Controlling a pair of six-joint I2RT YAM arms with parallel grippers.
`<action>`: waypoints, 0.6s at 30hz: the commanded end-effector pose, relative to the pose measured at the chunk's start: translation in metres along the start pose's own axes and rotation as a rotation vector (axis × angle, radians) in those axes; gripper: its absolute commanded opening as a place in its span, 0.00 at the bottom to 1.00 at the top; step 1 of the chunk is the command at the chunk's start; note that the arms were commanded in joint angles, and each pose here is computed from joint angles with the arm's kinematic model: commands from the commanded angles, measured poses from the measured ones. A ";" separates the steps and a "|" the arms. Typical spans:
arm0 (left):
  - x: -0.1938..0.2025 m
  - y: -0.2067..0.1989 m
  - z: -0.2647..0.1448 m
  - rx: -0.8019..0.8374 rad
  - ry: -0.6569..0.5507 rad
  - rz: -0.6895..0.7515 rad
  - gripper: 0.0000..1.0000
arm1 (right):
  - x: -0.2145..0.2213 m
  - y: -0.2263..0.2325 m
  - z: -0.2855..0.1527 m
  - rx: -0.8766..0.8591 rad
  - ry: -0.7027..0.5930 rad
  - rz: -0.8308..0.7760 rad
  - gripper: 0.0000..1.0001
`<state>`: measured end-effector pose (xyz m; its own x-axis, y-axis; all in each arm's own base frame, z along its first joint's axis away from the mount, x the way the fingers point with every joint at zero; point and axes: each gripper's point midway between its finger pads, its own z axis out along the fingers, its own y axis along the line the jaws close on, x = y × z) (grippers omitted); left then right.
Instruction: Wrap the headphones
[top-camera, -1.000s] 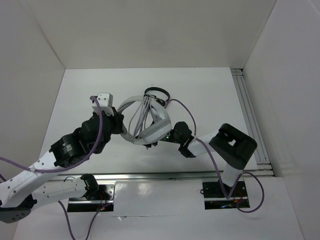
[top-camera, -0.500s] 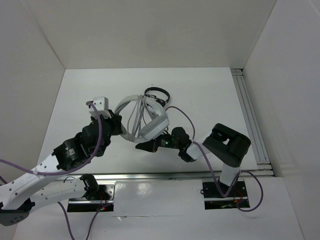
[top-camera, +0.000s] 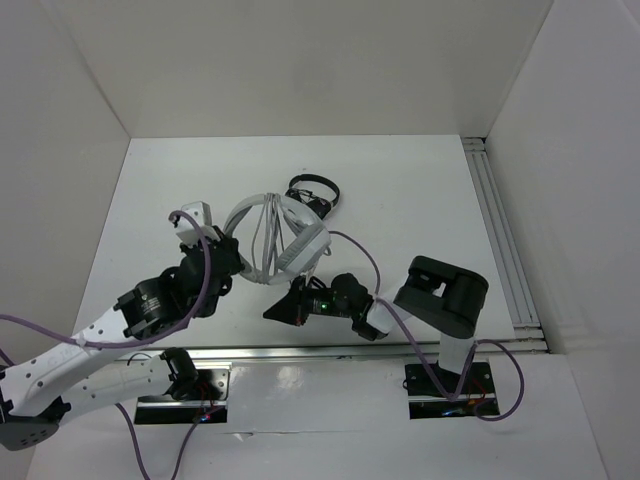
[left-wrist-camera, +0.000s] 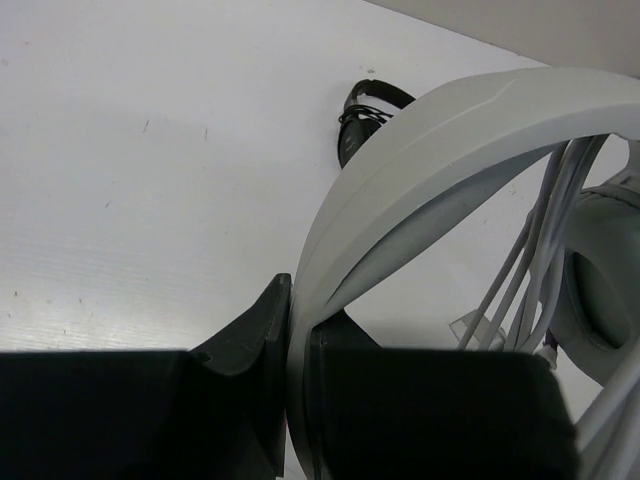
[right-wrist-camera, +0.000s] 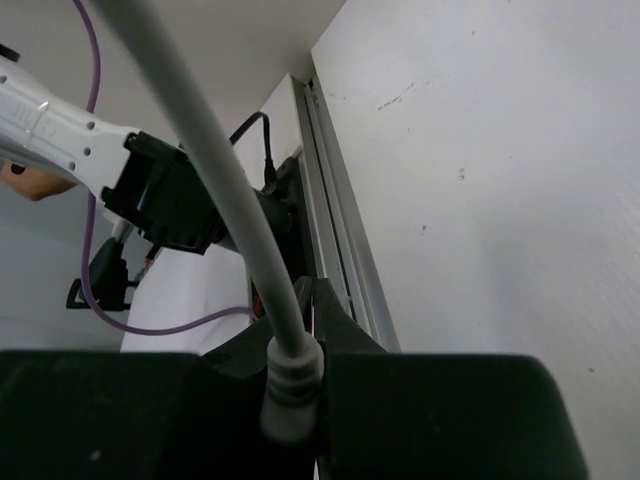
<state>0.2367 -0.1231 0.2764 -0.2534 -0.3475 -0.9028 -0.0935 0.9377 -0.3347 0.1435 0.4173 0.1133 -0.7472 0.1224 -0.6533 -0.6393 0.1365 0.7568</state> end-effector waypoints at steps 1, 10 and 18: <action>-0.033 -0.007 0.001 -0.022 -0.131 -0.274 0.00 | -0.072 0.104 -0.016 -0.399 -0.368 -0.199 0.03; 0.007 0.025 0.014 -0.135 -0.148 -0.287 0.00 | -0.072 0.131 0.001 -0.513 -0.339 -0.186 0.08; 0.049 0.059 0.027 -0.273 -0.165 -0.252 0.00 | -0.064 0.122 0.008 -0.490 -0.322 -0.139 0.09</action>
<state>0.2394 -0.0985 0.2033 -0.1613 -0.4848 -0.8596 -0.3185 0.8500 -0.4196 0.1222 0.4472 0.1117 -0.7886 0.0726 -0.6106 -0.6057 0.0795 0.7917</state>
